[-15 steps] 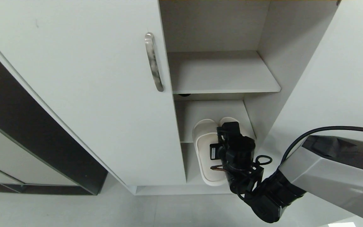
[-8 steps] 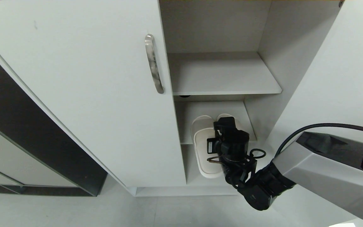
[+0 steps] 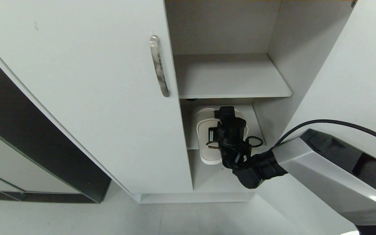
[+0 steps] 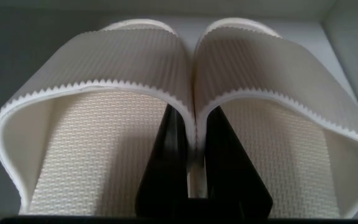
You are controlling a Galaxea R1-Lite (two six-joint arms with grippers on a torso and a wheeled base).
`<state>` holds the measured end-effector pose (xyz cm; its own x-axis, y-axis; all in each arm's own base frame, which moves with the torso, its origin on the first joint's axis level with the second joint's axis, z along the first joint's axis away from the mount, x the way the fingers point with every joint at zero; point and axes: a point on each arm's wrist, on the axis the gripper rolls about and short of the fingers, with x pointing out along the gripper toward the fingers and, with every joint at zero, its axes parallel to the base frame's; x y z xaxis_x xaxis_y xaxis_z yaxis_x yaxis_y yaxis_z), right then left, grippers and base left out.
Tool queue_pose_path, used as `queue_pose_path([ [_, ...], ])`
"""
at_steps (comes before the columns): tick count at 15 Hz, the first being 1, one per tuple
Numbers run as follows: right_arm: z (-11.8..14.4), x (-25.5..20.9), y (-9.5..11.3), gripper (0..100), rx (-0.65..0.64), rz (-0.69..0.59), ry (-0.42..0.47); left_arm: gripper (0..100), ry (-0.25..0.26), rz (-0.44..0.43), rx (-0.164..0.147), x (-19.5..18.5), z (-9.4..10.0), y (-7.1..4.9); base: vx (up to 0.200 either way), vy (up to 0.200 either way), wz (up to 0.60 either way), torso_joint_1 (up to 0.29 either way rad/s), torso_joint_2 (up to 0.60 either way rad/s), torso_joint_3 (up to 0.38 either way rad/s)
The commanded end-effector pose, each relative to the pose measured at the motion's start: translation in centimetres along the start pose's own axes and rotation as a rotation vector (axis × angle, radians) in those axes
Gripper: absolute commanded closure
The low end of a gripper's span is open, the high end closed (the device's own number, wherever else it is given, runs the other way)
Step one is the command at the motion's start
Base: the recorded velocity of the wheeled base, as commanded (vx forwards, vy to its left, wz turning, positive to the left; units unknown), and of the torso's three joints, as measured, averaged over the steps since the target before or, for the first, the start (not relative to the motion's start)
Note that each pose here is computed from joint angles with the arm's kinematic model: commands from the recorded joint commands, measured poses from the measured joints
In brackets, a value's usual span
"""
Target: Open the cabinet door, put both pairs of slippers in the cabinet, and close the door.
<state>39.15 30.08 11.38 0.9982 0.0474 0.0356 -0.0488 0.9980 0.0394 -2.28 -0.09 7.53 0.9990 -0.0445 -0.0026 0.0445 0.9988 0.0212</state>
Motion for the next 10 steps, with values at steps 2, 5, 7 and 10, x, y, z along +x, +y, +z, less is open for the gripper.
queue_pose_path([
  [2, -0.4, 2.2, -0.3, 100, 0.013, -0.025, -0.023, 100, 0.001, 0.0, 0.002, 0.0, 0.0, 0.0, 0.0, 0.0, 0.0, 0.0, 0.0, 0.0],
  [5, -0.5, 3.2, -0.3, 100, 0.019, -0.032, -0.032, 100, 0.001, 0.0, 0.0, 0.0, 0.0, 0.0, 0.0, 0.0, 0.0, 0.0, 0.0, 0.0],
  [7, -0.5, 3.7, -0.3, 100, 0.021, -0.03, -0.036, 100, 0.0, -0.002, 0.002, 0.0, 0.0, 0.0, 0.0, 0.0, 0.0, 0.0, 0.0, 0.0],
  [10, -0.6, 4.4, 0.0, 100, 0.018, -0.03, -0.032, 100, 0.001, 0.0, 0.0, 0.0, 0.0, 0.0, 0.0, 0.0, 0.0, 0.0, 0.0, 0.0],
])
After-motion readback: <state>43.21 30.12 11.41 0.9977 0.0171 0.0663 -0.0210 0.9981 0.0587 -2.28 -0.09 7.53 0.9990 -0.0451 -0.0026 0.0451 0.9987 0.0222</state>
